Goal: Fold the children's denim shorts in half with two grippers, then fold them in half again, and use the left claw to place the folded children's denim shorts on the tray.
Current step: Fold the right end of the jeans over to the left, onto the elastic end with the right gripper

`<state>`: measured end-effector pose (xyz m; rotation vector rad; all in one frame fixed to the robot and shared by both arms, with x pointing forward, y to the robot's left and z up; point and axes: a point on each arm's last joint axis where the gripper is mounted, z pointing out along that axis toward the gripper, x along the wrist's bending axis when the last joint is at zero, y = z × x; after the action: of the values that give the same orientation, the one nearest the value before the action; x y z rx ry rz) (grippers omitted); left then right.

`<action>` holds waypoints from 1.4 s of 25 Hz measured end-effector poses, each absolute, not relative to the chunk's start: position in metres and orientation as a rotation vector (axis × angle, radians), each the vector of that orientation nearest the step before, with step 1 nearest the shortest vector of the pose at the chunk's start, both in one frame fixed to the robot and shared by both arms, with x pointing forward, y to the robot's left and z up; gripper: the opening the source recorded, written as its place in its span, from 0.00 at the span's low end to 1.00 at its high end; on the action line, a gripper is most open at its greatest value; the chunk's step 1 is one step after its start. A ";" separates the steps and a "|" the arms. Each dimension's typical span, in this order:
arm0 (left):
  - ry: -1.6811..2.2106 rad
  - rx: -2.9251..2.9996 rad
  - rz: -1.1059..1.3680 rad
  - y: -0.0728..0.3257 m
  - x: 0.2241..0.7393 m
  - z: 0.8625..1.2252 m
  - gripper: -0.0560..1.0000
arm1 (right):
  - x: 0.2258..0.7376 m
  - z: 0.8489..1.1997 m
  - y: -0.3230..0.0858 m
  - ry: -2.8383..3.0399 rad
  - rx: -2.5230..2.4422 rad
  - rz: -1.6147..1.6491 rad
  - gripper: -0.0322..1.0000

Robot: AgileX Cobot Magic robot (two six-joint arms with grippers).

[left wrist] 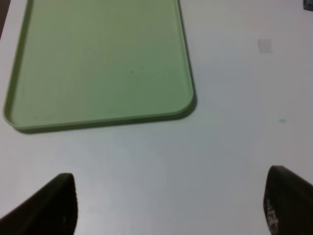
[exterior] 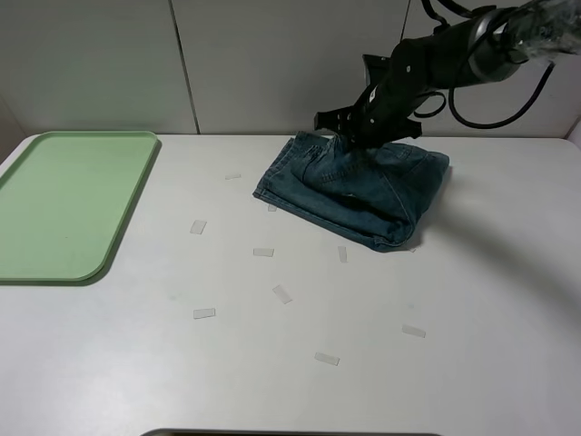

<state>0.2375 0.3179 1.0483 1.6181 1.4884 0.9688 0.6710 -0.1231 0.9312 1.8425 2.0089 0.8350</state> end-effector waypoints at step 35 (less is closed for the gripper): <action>1.489 1.618 0.970 0.318 0.238 1.048 0.78 | 0.697 0.994 -0.213 1.594 1.934 0.683 0.07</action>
<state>0.2375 0.3180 1.0484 1.6182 1.4885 0.9697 0.6966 -0.2134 0.9941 1.9344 1.5943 0.6834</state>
